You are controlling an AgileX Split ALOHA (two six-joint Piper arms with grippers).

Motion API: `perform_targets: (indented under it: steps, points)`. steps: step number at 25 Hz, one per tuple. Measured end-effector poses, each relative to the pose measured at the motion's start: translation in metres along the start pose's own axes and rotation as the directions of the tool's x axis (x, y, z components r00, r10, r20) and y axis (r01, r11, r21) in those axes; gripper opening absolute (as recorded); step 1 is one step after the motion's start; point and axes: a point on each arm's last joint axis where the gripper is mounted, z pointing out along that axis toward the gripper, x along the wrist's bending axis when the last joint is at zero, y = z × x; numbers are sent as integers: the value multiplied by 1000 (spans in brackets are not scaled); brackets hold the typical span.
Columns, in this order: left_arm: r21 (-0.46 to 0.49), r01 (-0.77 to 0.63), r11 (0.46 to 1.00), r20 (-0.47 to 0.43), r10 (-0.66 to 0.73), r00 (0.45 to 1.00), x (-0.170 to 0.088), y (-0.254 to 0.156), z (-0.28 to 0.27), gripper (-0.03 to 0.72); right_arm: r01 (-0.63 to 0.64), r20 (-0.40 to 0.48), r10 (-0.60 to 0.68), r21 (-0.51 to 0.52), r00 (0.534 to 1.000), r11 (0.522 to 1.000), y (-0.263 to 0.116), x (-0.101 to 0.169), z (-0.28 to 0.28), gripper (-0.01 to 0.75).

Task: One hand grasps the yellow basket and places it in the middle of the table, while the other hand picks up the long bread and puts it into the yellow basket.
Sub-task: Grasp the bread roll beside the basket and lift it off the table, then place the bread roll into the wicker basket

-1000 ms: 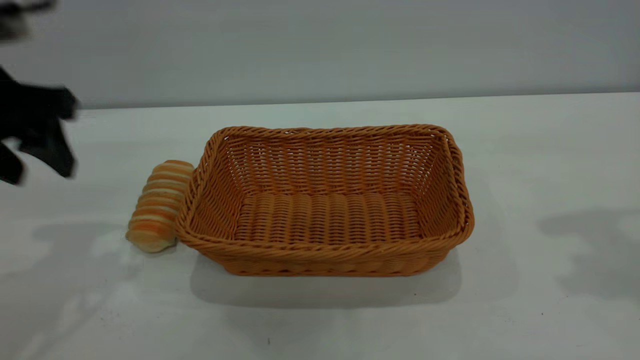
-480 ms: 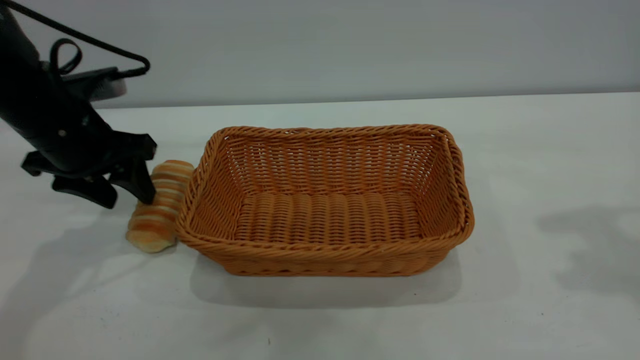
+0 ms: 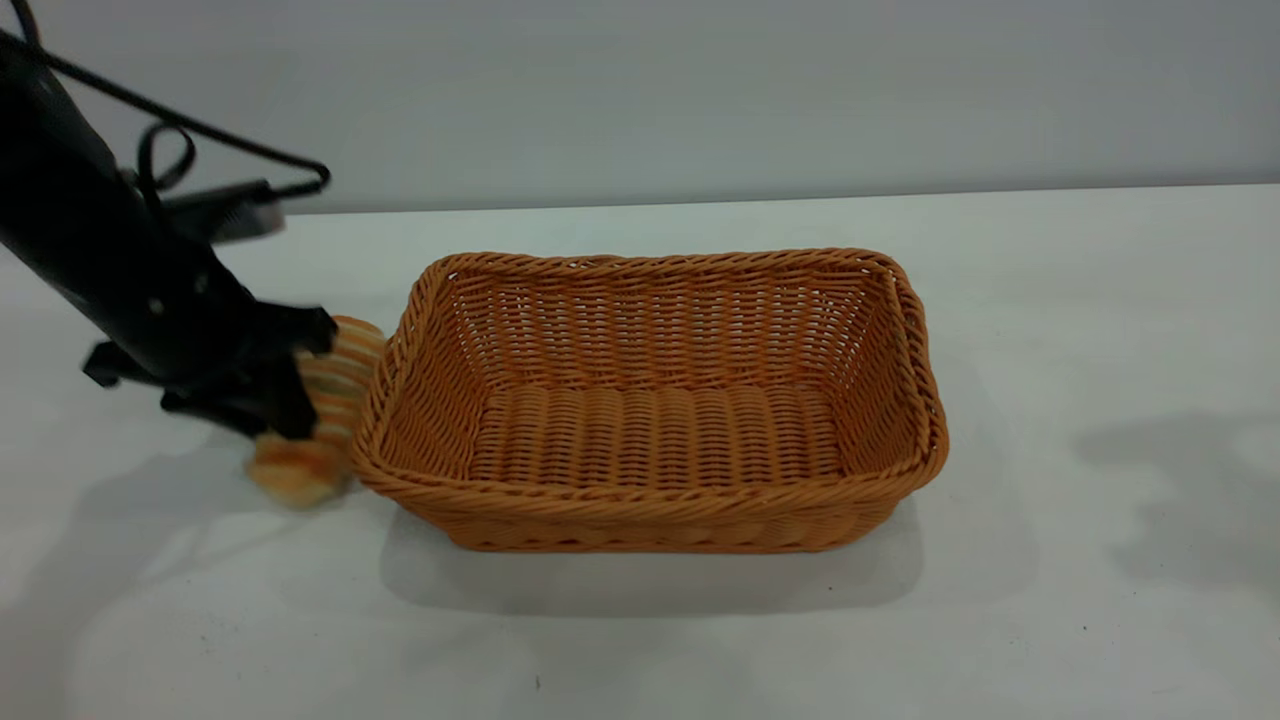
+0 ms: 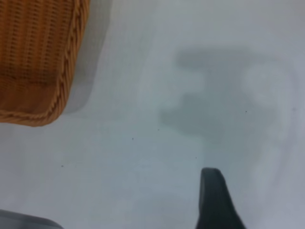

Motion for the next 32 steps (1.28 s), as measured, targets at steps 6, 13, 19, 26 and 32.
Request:
perform_targets:
  steps: [6,13,19,26,32]
  points:
    - [-205,6,979,-23,-11,1000,5,25,-81,60,-2,-3,2,-1,1000,1000,0,0,0,498]
    - [-279,-280,918,30,300,953,-62,26,-109,60,-3,-5,3,-8,1000,1000,1,0,0,498]
    - [-278,-516,811,114,561,820,-128,9,-90,63,-5,-5,5,-12,1000,1000,1,0,0,498]
    - [-248,-507,825,158,551,819,-135,3,-73,396,-4,-5,4,-12,1000,1000,1,0,0,498]
    - [-264,-439,859,167,489,856,-136,4,-105,600,-1,-1,1,2,1000,1000,0,0,0,498]
